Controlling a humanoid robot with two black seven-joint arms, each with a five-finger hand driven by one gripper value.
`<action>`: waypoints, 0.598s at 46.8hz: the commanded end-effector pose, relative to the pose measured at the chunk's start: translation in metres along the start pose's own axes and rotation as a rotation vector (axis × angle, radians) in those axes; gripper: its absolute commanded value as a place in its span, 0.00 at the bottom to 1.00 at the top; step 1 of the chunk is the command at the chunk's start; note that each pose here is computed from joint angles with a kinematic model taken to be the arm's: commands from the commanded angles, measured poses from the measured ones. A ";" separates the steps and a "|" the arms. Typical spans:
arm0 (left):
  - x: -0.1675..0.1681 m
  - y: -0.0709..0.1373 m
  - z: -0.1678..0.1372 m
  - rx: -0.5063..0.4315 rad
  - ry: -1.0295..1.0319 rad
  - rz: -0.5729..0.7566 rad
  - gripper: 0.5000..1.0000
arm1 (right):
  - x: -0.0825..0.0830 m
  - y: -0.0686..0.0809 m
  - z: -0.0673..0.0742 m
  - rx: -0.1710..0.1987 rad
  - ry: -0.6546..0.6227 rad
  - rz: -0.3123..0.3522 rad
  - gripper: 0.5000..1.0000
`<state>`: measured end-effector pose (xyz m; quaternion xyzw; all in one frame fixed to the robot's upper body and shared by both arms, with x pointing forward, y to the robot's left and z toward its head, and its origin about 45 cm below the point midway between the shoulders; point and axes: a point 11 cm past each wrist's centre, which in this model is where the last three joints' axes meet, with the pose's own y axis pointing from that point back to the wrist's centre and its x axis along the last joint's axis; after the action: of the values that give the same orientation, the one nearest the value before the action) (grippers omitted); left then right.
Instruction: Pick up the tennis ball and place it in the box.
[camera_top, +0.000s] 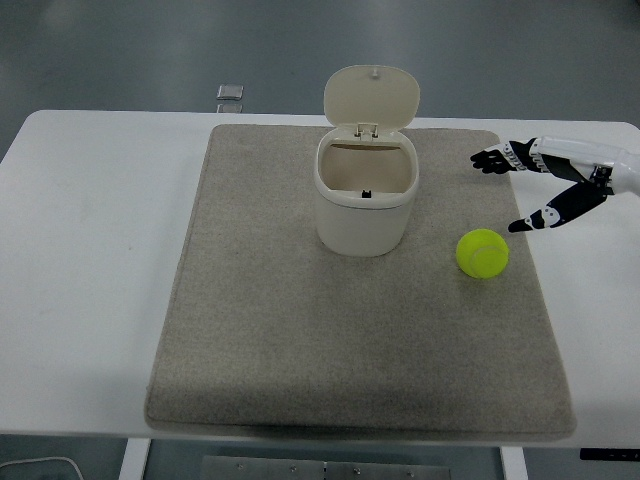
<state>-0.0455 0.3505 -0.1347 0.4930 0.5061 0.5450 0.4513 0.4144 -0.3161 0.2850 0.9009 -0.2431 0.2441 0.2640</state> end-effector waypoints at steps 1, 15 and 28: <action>0.000 0.000 0.000 0.000 0.001 0.000 0.98 | -0.009 0.002 0.002 0.003 0.035 -0.009 0.85; 0.000 0.000 0.000 0.000 0.001 0.000 0.98 | -0.033 -0.005 0.017 -0.014 0.127 0.041 0.85; 0.000 0.000 0.000 0.000 -0.001 0.000 0.98 | -0.056 -0.011 0.031 -0.033 0.184 0.038 0.84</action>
<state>-0.0456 0.3505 -0.1347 0.4930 0.5062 0.5451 0.4512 0.3892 -0.3100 0.2308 0.8658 -0.2390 0.3269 0.2940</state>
